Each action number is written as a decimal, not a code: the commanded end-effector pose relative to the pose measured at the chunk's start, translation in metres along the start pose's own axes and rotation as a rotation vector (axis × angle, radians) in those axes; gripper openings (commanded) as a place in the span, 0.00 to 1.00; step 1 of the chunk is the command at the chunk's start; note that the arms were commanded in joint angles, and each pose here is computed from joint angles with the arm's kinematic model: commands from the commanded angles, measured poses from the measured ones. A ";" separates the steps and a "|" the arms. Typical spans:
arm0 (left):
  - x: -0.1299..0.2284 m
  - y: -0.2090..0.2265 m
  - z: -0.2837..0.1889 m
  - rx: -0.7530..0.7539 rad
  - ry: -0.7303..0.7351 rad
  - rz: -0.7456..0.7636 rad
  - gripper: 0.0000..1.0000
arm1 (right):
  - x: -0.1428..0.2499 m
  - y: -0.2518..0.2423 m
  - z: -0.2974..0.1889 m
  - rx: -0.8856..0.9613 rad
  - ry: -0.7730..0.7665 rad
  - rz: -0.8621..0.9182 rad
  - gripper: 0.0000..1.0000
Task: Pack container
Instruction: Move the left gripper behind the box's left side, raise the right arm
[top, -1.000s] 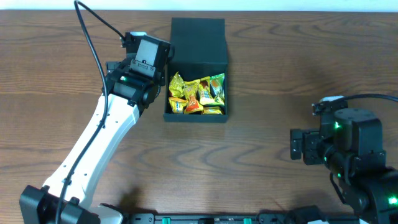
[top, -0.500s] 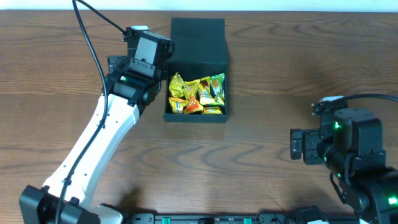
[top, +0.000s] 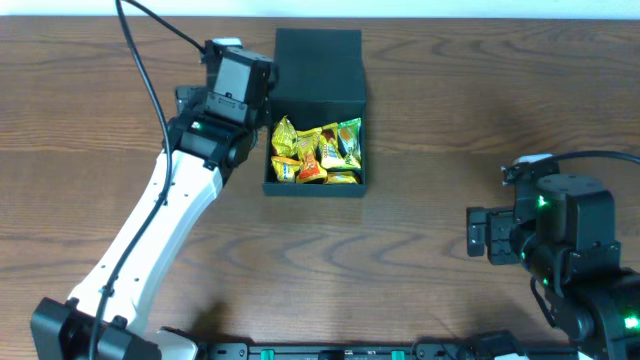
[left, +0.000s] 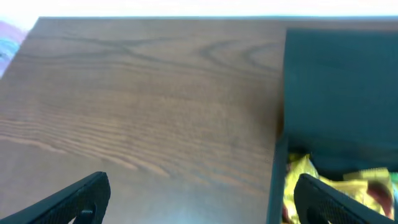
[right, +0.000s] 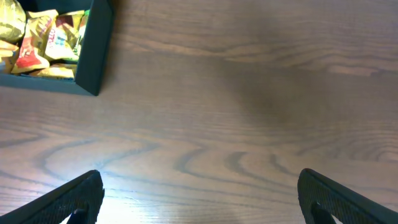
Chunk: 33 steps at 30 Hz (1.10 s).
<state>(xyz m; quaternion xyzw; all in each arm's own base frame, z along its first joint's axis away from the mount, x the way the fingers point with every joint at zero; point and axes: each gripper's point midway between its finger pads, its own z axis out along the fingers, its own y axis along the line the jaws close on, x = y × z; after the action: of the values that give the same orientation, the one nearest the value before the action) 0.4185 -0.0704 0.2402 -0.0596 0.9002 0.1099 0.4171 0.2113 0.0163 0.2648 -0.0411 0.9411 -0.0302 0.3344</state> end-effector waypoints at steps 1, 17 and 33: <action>-0.031 0.025 0.002 -0.061 -0.096 -0.069 0.95 | 0.000 -0.002 -0.001 0.011 -0.003 -0.015 0.99; -0.066 0.040 0.038 0.018 -0.191 -0.249 0.95 | -0.045 0.003 -0.004 -0.023 -0.184 0.068 0.99; -0.047 0.130 0.072 -0.123 -0.105 -0.312 0.95 | -0.214 0.093 0.134 -0.533 -0.260 0.339 0.95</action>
<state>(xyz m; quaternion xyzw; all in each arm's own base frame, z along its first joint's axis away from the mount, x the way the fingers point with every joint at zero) 0.4723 0.0564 0.2539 -0.2122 0.8474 0.0928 0.4778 0.4331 0.1135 0.3058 0.0303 0.8484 0.2283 0.4767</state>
